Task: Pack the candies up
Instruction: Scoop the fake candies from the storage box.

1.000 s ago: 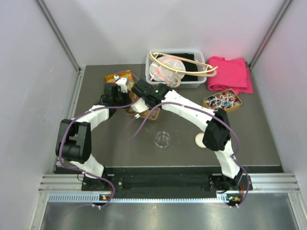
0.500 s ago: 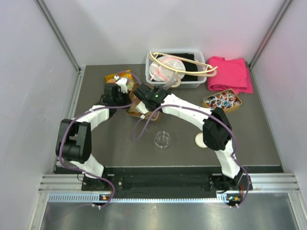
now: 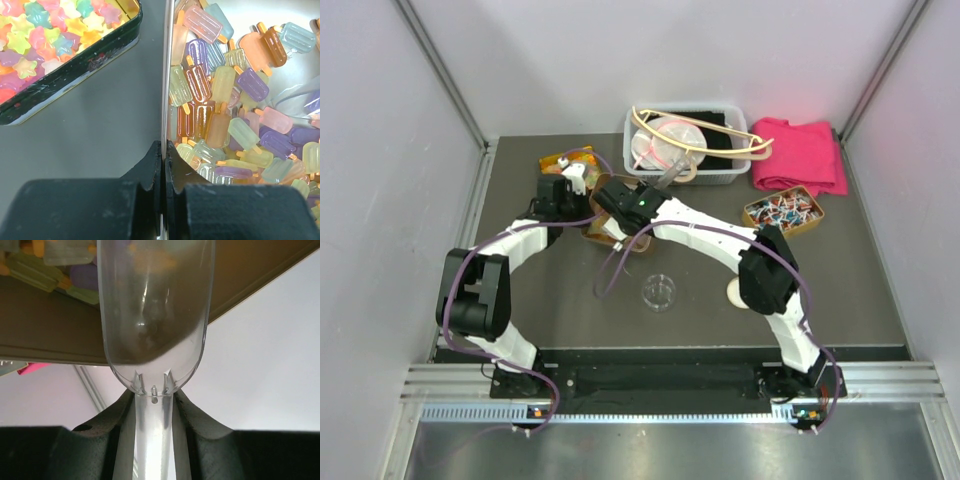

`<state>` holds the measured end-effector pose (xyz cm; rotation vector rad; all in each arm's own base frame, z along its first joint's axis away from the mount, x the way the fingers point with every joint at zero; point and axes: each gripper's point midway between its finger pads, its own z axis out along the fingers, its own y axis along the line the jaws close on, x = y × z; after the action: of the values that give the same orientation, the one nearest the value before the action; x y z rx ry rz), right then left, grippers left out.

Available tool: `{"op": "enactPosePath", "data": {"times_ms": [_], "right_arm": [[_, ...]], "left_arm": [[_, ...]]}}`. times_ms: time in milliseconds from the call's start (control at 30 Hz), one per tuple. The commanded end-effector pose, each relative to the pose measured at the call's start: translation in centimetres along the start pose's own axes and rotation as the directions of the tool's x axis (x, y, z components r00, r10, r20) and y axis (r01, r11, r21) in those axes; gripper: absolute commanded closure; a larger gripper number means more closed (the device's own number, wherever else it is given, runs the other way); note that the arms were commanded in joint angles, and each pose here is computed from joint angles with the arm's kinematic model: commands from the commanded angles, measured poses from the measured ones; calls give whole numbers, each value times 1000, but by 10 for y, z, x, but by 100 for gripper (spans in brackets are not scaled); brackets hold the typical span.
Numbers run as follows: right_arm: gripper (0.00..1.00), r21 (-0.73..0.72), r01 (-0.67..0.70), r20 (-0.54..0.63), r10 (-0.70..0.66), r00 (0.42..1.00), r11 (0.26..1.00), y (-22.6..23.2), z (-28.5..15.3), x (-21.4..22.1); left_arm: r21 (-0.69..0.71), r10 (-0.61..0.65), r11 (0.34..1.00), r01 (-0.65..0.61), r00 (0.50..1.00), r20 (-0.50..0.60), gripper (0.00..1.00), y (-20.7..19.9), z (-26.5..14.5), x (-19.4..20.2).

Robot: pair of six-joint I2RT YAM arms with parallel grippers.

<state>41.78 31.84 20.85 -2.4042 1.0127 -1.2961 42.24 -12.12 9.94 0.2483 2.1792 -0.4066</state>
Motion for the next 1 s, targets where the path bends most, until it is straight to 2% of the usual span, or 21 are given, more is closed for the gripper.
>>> {"op": "enactPosePath", "data": {"times_ms": [0,133,200,233,300,400,467,967], "right_arm": [[100,-99,11,94,-2,996,995,15,-18,-15],[100,-137,-30,152,51,987,990,18,-24,-25],[100,-143,-31,109,47,993,989,22,-17,-23],[100,-112,9,61,-2,998,994,25,-5,-27],[100,-50,32,75,-28,997,998,24,-11,-22],[100,-113,67,104,-55,993,991,41,-1,-42],[100,-114,8,126,7,992,993,36,1,-45],[100,-60,-57,159,66,985,997,29,29,-71]], "left_arm": [[66,7,998,-25,967,255,100,-19,-18,-83],[68,5,997,-23,967,253,100,-19,-18,-82],[61,4,998,-21,966,257,100,-18,-18,-84],[58,4,998,-19,967,254,100,-17,-18,-83],[42,5,999,-16,967,253,100,-15,-18,-83],[-6,11,1000,-10,974,225,100,-7,-13,-78],[-14,10,1000,-7,978,210,100,-5,-9,-74],[-77,-18,997,29,991,133,100,11,19,-42]]}}
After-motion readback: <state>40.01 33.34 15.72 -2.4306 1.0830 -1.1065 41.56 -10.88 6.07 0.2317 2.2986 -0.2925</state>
